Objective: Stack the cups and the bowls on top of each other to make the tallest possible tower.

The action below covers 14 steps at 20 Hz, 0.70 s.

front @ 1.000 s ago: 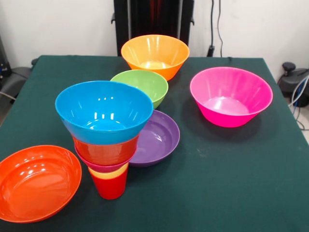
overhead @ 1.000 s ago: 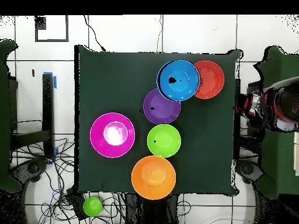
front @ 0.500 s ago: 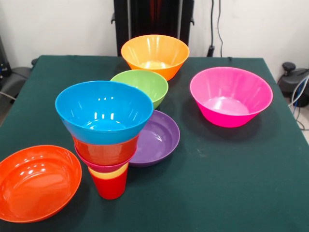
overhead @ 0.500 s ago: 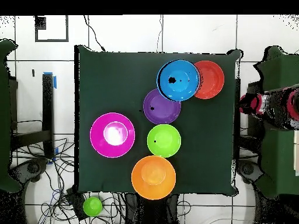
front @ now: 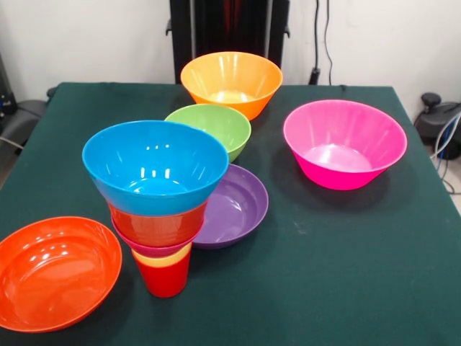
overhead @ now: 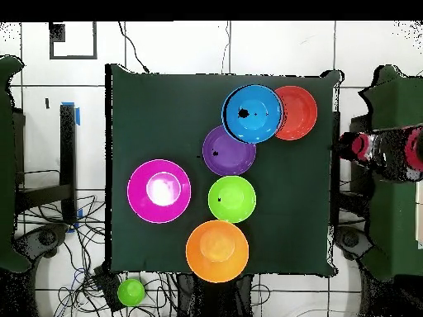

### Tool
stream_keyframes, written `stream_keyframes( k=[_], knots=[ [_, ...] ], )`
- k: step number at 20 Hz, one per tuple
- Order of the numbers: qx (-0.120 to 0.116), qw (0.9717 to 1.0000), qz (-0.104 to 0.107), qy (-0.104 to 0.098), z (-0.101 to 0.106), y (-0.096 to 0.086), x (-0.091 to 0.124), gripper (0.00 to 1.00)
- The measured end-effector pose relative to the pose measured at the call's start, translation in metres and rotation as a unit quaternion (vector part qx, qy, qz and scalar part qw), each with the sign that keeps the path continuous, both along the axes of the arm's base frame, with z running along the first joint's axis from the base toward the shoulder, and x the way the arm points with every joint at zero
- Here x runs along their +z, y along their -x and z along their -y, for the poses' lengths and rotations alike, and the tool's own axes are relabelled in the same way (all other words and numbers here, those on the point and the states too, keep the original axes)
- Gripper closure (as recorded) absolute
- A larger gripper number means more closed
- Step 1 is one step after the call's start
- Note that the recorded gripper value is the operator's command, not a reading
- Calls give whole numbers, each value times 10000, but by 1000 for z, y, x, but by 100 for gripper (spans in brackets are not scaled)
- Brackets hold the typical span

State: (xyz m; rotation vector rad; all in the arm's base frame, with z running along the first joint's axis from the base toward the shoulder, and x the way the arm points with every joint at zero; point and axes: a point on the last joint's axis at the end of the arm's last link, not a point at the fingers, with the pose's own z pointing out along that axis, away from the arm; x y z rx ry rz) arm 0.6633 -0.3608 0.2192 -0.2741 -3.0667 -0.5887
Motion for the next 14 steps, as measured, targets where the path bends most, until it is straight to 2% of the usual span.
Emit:
stream_keyframes(
  k=[3, 5, 8, 14],
  knots=[
    [7, 9996, 70, -277, 0, -1, -15, 0],
    [9, 9993, 91, -365, 0, -2, -20, 0],
    [26, 9978, 161, -639, -2, -3, -34, 0],
    [70, 9958, 272, -866, -7, -3, -50, 0]
  ],
)
